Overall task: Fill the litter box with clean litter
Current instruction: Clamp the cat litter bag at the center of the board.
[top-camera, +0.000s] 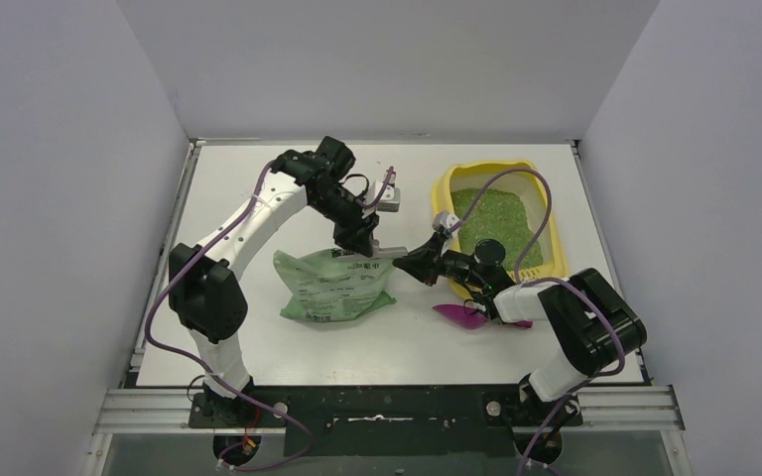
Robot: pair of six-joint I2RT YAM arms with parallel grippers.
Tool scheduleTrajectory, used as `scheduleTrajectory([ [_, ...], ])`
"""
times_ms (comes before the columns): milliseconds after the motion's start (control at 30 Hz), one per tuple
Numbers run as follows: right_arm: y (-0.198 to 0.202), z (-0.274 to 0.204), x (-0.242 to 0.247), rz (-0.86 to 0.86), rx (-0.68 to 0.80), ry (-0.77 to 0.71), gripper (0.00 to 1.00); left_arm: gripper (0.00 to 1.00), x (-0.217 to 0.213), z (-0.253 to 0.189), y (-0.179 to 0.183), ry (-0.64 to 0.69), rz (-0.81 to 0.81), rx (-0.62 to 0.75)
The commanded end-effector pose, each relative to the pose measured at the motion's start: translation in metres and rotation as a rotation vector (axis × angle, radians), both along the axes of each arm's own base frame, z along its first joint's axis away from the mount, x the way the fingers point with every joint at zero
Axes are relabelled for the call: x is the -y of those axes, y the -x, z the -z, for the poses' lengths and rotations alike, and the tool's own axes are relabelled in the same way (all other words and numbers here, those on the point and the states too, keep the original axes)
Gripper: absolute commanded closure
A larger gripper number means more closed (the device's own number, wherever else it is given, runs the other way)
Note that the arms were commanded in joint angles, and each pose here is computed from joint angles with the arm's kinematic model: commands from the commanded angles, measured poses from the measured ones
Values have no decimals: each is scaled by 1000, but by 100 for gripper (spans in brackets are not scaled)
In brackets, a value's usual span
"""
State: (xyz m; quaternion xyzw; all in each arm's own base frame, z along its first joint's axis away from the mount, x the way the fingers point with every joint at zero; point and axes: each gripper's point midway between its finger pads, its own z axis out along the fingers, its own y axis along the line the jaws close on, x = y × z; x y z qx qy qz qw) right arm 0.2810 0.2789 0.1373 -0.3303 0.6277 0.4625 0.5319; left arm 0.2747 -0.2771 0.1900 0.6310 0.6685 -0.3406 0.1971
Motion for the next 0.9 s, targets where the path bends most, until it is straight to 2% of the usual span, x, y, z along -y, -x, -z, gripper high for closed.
scheduleTrajectory([
  [0, -5, -57, -1, 13, 220, -77, 100, 100, -3, -19, 5, 18, -10, 9],
  [333, 1, -63, -1, 20, 252, -46, 100, 100, -16, -14, 1, -86, -55, 17],
  [533, 4, -61, -7, 11, 264, -9, 100, 100, -10, -19, 4, -66, -31, -1],
  [567, 4, -60, -8, 9, 261, -3, 100, 97, -9, -20, 5, -63, -26, -10],
  [633, 5, -57, -10, 7, 260, 6, 100, 72, -6, -21, 8, -48, -15, -21],
  [700, 5, -57, -11, 6, 260, 9, 100, 61, -4, -23, 11, -32, -8, -25],
  [867, 4, -56, -11, 9, 262, 18, 100, 53, -2, -24, 11, -17, -9, -25],
])
